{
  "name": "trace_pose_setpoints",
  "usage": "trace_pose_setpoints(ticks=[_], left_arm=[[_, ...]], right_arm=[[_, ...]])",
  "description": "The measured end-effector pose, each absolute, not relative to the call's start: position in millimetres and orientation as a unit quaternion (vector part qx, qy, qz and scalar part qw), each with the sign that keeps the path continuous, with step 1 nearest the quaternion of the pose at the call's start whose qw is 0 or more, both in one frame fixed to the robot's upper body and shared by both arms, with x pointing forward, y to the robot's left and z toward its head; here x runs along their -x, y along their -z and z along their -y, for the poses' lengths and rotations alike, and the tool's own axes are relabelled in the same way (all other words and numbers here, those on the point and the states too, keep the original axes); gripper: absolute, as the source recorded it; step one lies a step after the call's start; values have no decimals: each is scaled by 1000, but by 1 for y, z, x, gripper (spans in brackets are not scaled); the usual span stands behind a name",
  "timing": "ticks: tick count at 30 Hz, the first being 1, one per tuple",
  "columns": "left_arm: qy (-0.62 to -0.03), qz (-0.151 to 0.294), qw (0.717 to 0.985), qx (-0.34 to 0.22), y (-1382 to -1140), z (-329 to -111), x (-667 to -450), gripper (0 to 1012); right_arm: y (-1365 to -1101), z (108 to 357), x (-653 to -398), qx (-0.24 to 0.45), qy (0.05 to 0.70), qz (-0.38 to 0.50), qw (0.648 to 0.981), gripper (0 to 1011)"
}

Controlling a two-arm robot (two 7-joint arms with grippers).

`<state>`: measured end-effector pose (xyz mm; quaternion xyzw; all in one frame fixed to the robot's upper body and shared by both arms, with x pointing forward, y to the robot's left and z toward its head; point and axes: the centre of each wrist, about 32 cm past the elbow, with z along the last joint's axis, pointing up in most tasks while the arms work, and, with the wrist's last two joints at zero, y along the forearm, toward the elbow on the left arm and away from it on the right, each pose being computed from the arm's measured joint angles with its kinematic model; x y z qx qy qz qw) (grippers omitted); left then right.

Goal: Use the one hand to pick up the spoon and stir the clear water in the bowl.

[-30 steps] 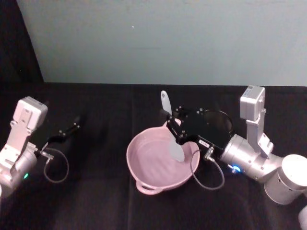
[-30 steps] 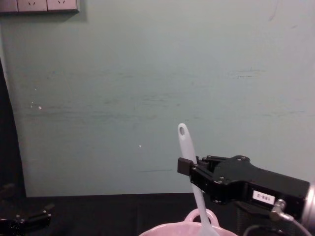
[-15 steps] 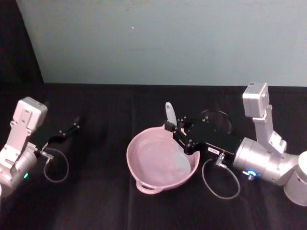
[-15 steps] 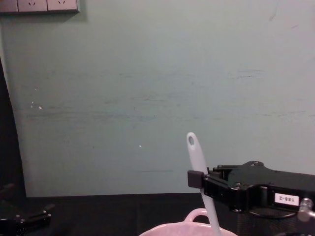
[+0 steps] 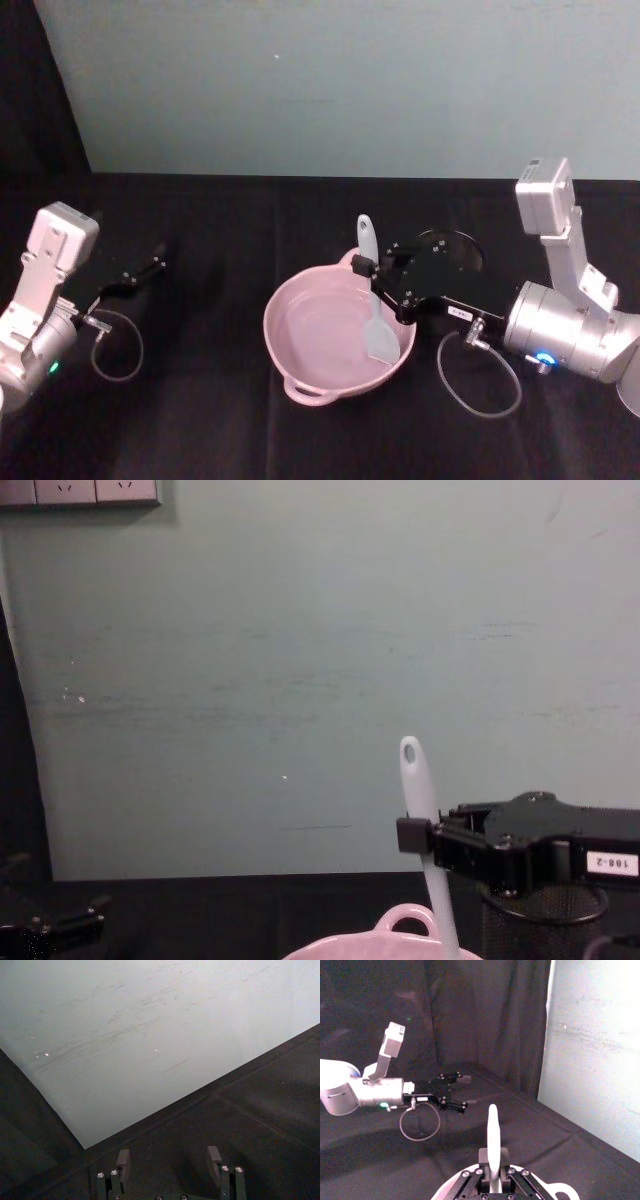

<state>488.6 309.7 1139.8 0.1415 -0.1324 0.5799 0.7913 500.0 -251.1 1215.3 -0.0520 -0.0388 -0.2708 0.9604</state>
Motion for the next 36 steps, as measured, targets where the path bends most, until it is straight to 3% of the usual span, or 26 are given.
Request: trace_pose_setpoints(ticks=[11, 28, 36], left_arm=[[-580, 132, 791, -142, -1140, -310, -489, 1005], [-580, 132, 791, -141, -1140, -310, -489, 1005], [-580, 132, 791, -141, -1140, -310, -489, 1005]], right_arm=[[-1198, 234, -519, -27, 232, 115, 966, 118], [-1161, 230, -542, -31, 228, 135, 964, 118], [-1158, 237, -537, -24, 239, 136, 961, 118]])
